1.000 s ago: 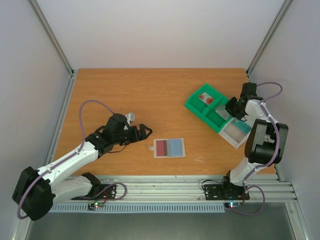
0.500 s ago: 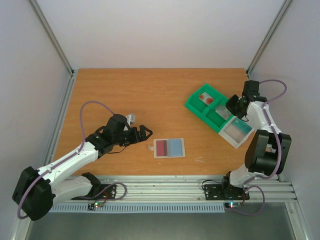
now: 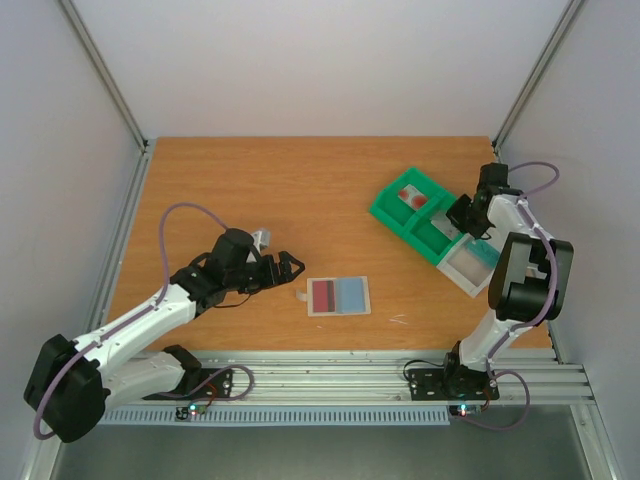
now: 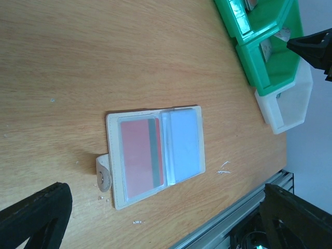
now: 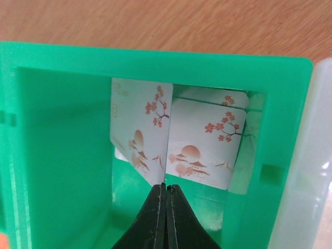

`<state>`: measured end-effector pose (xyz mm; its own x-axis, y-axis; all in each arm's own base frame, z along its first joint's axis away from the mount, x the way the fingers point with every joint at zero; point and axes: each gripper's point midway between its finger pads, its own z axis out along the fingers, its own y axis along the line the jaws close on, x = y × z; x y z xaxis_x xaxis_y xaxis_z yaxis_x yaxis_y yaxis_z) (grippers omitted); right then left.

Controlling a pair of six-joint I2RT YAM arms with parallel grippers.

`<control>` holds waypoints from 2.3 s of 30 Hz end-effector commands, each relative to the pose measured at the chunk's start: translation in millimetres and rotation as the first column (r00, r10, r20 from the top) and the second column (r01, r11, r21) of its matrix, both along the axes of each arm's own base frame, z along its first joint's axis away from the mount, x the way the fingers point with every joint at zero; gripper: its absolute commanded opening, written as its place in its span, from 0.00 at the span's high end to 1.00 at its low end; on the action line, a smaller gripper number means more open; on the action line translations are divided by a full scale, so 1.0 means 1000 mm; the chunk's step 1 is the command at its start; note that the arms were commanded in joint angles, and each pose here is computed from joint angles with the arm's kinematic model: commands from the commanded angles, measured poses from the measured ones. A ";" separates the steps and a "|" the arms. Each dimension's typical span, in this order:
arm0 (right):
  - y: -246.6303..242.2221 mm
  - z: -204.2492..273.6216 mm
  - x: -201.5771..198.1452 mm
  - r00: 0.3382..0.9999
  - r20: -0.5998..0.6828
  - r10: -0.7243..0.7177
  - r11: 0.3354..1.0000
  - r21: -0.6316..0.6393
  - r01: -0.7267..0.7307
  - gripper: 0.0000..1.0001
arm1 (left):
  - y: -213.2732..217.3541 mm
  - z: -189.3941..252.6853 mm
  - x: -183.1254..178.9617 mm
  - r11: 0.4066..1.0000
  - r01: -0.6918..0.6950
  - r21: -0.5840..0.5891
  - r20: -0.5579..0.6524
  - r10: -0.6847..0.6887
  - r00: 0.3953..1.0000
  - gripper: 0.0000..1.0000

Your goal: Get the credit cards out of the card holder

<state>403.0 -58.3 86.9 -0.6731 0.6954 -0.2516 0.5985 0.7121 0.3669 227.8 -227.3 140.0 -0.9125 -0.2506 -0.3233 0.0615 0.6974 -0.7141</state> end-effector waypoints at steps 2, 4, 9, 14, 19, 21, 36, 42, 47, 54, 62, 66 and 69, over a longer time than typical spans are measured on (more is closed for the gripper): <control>-0.007 -0.008 0.004 0.999 -0.033 0.006 0.999 -0.045 -0.008 0.99 | 0.001 0.000 -0.001 1.000 0.007 0.000 0.007 -0.007 1.000 0.01; -0.008 -0.008 0.003 0.999 -0.031 0.004 0.998 -0.055 -0.006 0.99 | 0.002 -0.001 -0.001 1.000 0.006 0.005 0.007 -0.006 1.000 0.01; -0.010 -0.001 0.003 1.000 -0.023 0.005 0.998 -0.066 -0.007 0.99 | 0.004 -0.002 -0.001 1.000 0.005 0.013 0.010 -0.006 1.000 0.01; -0.005 0.013 0.006 1.000 0.005 0.012 0.998 -0.068 -0.012 0.98 | 0.002 0.000 -0.003 1.000 0.013 0.006 0.008 -0.013 1.000 0.01; 0.004 0.017 0.013 0.999 0.014 0.029 0.998 -0.055 -0.029 0.98 | 0.002 -0.001 -0.003 1.000 0.016 0.004 0.004 -0.016 1.000 0.00; 0.005 0.015 0.016 0.999 0.012 0.037 0.998 -0.059 -0.037 0.98 | 0.002 0.000 -0.004 1.000 0.017 0.003 0.002 -0.017 1.000 0.01; 0.039 0.025 0.015 0.992 0.037 0.123 0.992 -0.038 -0.122 0.93 | 0.004 -0.008 -0.005 1.000 0.006 0.008 -0.011 -0.005 1.000 0.04; 0.072 0.045 -0.002 0.978 0.066 0.197 0.980 -0.032 -0.196 0.87 | 0.000 -0.015 -0.008 0.999 0.034 0.003 -0.026 -0.034 0.999 0.07; 0.111 0.070 -0.021 0.949 0.108 0.295 0.955 -0.044 -0.292 0.81 | -0.012 -0.016 -0.007 0.996 0.084 -0.020 -0.041 -0.085 0.996 0.11; 0.167 0.085 -0.061 0.885 0.139 0.444 0.894 -0.010 -0.447 0.77 | -0.029 -0.020 -0.006 0.989 0.130 -0.068 -0.070 -0.134 0.988 0.16; 0.216 0.082 -0.104 0.822 0.187 0.537 0.818 0.122 -0.562 0.76 | -0.046 -0.033 -0.009 0.980 0.138 -0.147 -0.102 -0.154 0.983 0.20; 0.232 0.077 -0.122 0.794 0.191 0.577 0.784 0.142 -0.604 0.75 | -0.058 -0.037 -0.009 0.974 0.147 -0.175 -0.121 -0.169 0.978 0.21; 0.245 0.072 -0.134 0.781 0.204 0.591 0.760 0.185 -0.623 0.75 | -0.064 -0.040 -0.007 0.972 0.144 -0.187 -0.121 -0.168 0.978 0.22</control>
<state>282.6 168.3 154.8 -0.9401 0.2098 -0.2685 0.0329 0.8402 0.5413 214.9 -275.3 89.6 -0.9810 -0.1407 -0.1335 0.0187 0.6167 -0.7870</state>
